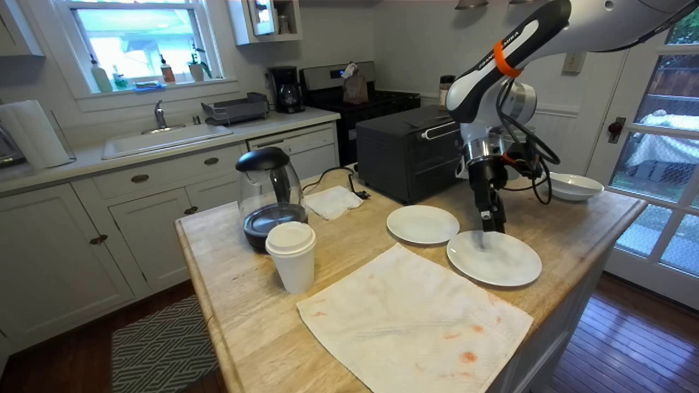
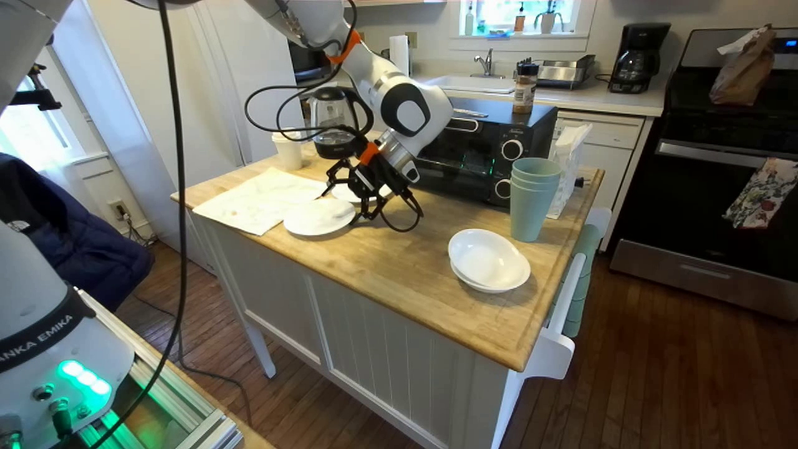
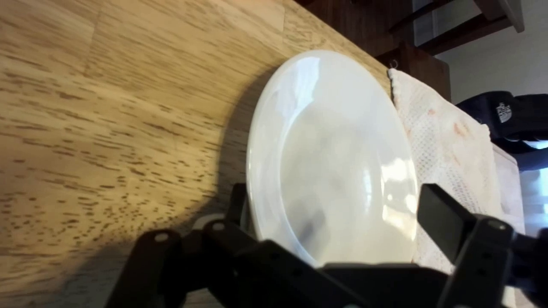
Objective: Unstack the plates
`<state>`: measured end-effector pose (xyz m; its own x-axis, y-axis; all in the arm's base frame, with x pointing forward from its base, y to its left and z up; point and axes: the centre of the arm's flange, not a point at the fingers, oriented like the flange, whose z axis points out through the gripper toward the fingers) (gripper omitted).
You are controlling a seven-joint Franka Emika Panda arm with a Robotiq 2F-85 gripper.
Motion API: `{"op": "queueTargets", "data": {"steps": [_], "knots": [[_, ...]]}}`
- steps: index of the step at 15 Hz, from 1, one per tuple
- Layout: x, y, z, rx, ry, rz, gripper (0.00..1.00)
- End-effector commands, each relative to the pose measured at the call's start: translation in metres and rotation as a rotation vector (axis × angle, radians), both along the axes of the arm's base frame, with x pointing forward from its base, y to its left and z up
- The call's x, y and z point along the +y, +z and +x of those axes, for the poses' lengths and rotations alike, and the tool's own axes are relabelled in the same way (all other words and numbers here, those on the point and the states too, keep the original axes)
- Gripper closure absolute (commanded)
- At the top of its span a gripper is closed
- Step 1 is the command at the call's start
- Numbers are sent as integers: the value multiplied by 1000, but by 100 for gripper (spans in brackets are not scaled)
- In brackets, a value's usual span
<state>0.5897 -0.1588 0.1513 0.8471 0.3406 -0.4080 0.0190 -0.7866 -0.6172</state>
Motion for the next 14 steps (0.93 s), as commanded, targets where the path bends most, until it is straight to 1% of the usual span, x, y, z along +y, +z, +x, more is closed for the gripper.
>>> {"op": "queueTargets", "data": {"steps": [1, 9, 12, 14], "knots": [[13, 4, -8, 24, 21, -7, 0], [24, 6, -10, 28, 33, -10, 0], [17, 22, -14, -7, 8, -38, 0], [11, 42, -19, -48, -14, -77, 0]]}}
